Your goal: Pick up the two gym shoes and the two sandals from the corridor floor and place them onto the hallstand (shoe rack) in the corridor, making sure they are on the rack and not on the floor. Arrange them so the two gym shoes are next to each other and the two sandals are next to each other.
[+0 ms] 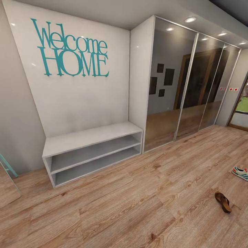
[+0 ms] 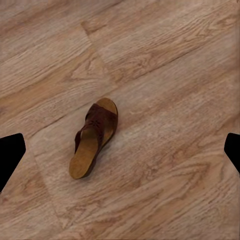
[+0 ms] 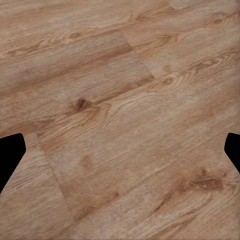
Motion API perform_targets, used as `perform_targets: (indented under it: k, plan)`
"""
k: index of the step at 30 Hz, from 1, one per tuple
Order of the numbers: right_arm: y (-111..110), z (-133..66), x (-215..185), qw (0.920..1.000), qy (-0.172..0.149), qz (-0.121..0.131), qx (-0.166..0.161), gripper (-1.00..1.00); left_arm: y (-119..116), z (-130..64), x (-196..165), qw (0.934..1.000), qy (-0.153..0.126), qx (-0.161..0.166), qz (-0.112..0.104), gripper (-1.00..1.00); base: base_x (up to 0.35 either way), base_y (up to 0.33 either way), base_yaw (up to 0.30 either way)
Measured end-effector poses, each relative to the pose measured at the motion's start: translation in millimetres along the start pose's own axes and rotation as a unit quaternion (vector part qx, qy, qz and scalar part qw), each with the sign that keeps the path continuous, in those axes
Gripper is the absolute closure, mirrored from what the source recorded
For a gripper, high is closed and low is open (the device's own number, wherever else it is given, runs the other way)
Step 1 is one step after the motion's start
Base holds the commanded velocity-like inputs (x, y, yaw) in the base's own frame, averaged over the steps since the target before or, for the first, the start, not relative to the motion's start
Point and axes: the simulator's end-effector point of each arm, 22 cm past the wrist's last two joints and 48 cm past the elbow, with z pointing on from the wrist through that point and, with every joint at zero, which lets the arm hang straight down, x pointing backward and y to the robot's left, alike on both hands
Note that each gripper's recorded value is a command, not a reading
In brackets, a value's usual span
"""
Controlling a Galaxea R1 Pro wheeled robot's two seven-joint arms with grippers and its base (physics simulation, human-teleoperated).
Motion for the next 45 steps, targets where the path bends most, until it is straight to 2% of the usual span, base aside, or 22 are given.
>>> perform_targets:
  k: [9, 37, 45]
  plan:
    - [0, -0.6, 1, 1.0000, -0.001, -0.002, -0.002, -1.00, -1, 4.8, -14, 0.9999, -0.010, 0.003, -0.001, -1.00, 0.000, 0.000, 0.000]
    - [4, -0.1, -1, 1.0000, -0.004, 0.002, -0.003, -1.00, -1, 1.7, -4, 1.0000, -0.003, 0.004, -0.002, -1.00, 0.000, 0.001, 0.000]
    - [4, -0.1, -1, 1.0000, -0.004, 0.002, -0.003, -1.00, -1, 1.8, -5, 1.0000, -0.004, 0.003, -0.002, -1.00, 0.000, 0.169, 0.000]
